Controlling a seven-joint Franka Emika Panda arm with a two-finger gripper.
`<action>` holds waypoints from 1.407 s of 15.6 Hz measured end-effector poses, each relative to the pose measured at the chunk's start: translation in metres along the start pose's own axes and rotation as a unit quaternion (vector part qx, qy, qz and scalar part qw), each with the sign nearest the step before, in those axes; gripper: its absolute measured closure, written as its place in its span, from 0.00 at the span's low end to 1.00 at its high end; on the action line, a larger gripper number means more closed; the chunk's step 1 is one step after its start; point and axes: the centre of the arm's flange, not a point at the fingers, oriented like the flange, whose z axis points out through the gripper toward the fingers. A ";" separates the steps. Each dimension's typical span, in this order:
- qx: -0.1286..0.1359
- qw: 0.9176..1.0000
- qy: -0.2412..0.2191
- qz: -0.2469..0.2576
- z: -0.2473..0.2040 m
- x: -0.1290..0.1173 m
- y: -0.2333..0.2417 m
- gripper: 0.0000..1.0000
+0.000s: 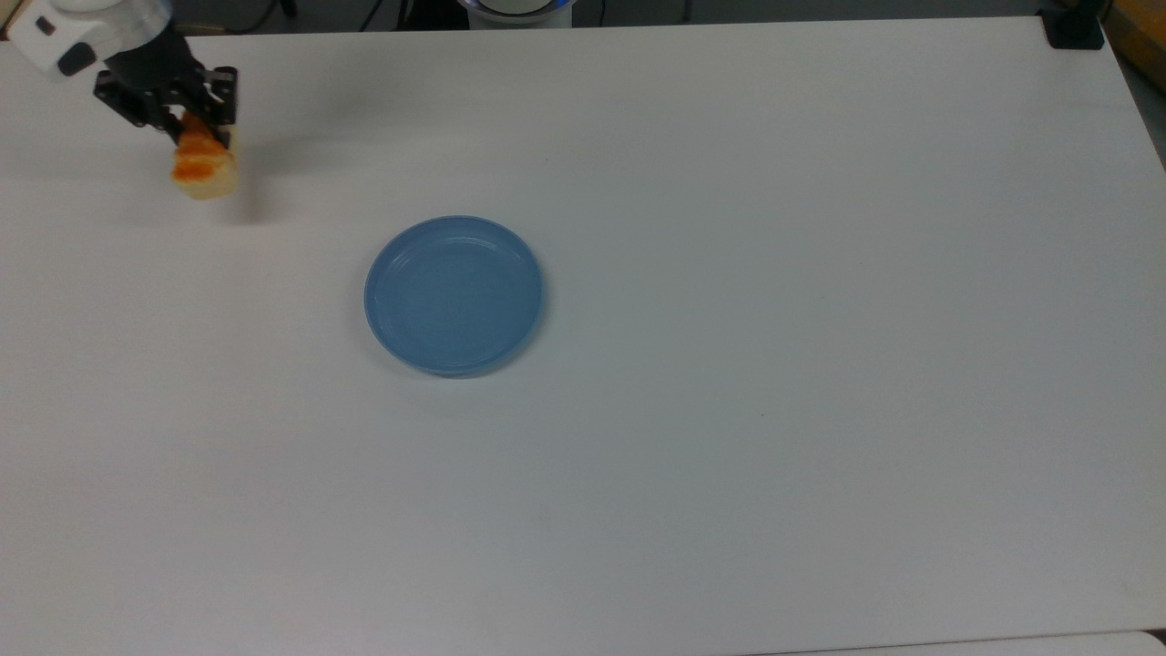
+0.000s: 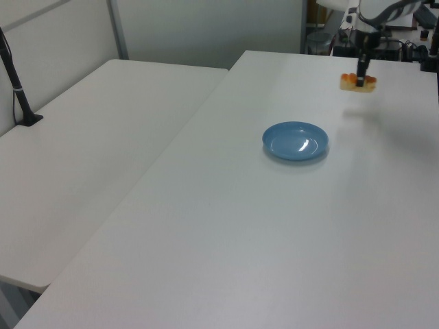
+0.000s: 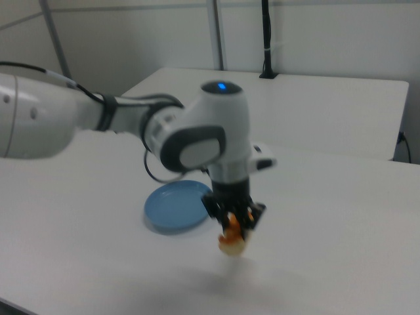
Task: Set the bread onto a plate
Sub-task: 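Carry the bread over the blue plate and lower it down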
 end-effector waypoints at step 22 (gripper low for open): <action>-0.016 0.995 -0.026 0.100 0.028 0.123 -0.239 0.59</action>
